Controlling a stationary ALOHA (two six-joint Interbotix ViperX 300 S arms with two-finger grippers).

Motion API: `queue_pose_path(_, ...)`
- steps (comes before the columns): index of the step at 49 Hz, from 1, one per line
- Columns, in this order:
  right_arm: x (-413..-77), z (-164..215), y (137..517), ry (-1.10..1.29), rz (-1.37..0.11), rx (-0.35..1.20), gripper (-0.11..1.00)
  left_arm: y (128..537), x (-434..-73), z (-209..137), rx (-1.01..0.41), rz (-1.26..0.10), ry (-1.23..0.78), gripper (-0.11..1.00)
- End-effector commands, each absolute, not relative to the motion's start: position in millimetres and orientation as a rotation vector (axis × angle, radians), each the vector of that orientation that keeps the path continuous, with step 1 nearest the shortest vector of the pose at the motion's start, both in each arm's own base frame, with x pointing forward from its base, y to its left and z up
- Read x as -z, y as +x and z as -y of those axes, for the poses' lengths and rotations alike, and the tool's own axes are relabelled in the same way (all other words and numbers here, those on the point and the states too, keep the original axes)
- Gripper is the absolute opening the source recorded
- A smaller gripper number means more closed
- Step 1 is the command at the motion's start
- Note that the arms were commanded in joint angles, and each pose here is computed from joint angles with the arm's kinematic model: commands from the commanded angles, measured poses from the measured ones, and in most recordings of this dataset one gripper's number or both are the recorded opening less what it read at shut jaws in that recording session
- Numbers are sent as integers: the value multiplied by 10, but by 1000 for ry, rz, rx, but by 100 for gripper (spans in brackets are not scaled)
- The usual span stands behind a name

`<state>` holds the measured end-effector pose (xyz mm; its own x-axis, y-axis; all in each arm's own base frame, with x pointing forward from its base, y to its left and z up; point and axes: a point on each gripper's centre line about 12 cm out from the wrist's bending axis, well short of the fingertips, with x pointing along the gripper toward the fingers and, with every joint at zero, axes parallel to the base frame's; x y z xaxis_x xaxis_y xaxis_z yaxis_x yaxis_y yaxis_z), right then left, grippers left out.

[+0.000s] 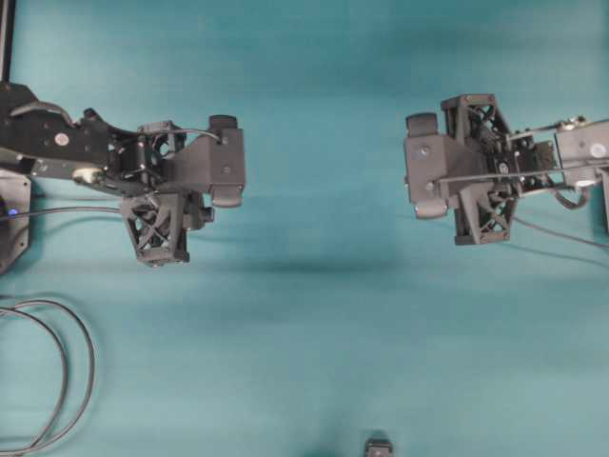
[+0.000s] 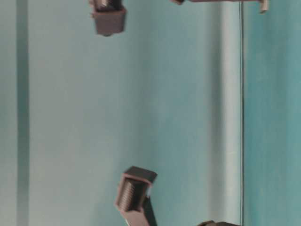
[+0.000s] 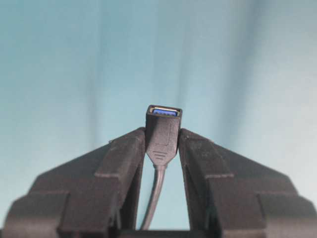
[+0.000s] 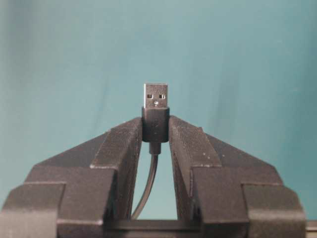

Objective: Insert the USB using both arms.
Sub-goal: 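Lift both held cable ends off the table, then rotate both grippers to point the plug toward the socket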

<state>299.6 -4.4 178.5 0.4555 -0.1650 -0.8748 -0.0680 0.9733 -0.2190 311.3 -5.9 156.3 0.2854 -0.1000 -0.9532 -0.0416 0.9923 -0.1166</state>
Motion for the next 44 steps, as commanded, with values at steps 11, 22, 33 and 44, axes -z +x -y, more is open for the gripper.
queue_pose_path(11, -2235, -14, 2976, -512, -1072, 298, 21, 3237, -2135, 3, 106, -1105, -328, 31)
queue_pose_path(22, -2303, -178, 2864, -691, -909, 491, 21, 3222, -2257, -89, 281, -1010, -637, 31)
queue_pose_path(33, -2199, -333, 2725, -858, -798, 489, 21, 3288, -2158, -170, 543, -858, -977, 31)
queue_pose_path(44, -2162, -358, 2682, -950, -776, 484, 21, 3432, -2051, -198, 710, -876, -1079, 31)
